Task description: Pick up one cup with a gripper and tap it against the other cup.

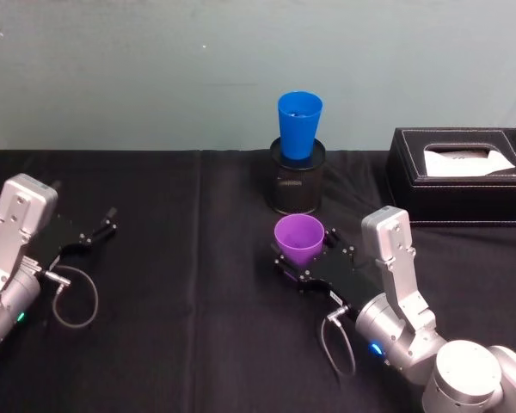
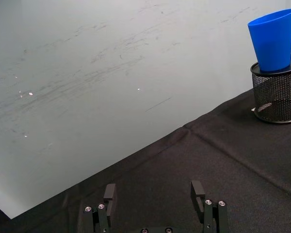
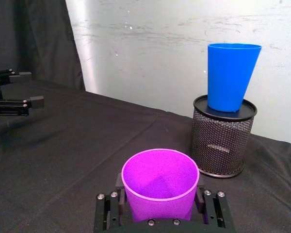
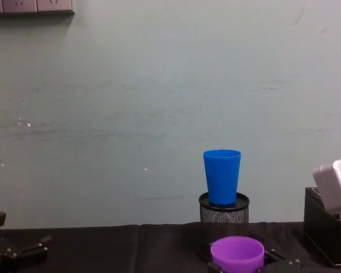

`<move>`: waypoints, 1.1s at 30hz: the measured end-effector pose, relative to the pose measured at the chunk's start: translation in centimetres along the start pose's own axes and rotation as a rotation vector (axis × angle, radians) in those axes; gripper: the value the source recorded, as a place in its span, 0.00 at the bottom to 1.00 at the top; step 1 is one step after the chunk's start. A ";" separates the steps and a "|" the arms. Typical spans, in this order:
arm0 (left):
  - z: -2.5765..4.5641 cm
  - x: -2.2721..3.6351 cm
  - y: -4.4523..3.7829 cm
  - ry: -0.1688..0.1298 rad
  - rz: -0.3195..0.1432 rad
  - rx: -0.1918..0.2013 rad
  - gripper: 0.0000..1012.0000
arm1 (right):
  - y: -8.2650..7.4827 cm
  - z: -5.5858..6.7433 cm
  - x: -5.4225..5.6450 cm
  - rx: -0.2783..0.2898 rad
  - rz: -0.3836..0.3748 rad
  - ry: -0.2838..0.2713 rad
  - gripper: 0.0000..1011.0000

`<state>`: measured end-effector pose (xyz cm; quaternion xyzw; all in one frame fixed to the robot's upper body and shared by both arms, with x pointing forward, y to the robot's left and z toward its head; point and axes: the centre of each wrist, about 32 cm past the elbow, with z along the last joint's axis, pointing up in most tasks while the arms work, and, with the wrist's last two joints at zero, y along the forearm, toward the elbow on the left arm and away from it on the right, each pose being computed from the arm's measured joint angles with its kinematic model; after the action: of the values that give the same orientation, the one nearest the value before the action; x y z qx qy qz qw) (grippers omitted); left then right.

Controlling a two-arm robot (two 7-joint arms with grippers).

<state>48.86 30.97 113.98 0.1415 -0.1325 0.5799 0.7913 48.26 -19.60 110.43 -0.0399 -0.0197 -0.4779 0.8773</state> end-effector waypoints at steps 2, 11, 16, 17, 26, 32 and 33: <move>0.00 0.00 0.00 0.000 0.000 0.000 0.99 | 0.0 0.1 0.0 -0.002 -0.003 0.003 0.84; 0.00 0.00 0.00 0.000 0.000 0.000 0.99 | -0.2 1.5 0.2 0.016 -0.012 0.016 0.99; 0.00 0.00 0.00 0.000 0.000 0.000 0.99 | -0.9 4.1 0.8 0.061 -0.054 0.013 0.99; 0.00 0.00 0.00 0.000 0.000 0.000 0.99 | -1.0 4.5 1.0 0.066 -0.067 0.014 0.99; 0.00 0.00 0.00 0.000 0.000 0.000 0.99 | -2.6 7.6 3.4 0.052 -0.269 0.036 0.99; 0.00 0.00 0.00 0.000 0.000 0.000 0.99 | -2.3 6.2 4.2 -0.017 -0.320 0.046 0.99; 0.00 0.00 0.00 0.000 0.000 0.000 0.99 | -2.1 6.0 4.2 -0.022 -0.322 0.048 0.99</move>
<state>48.86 30.96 113.98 0.1415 -0.1325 0.5799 0.7913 48.76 -23.72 116.78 -0.0344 0.0003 -0.6133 0.7891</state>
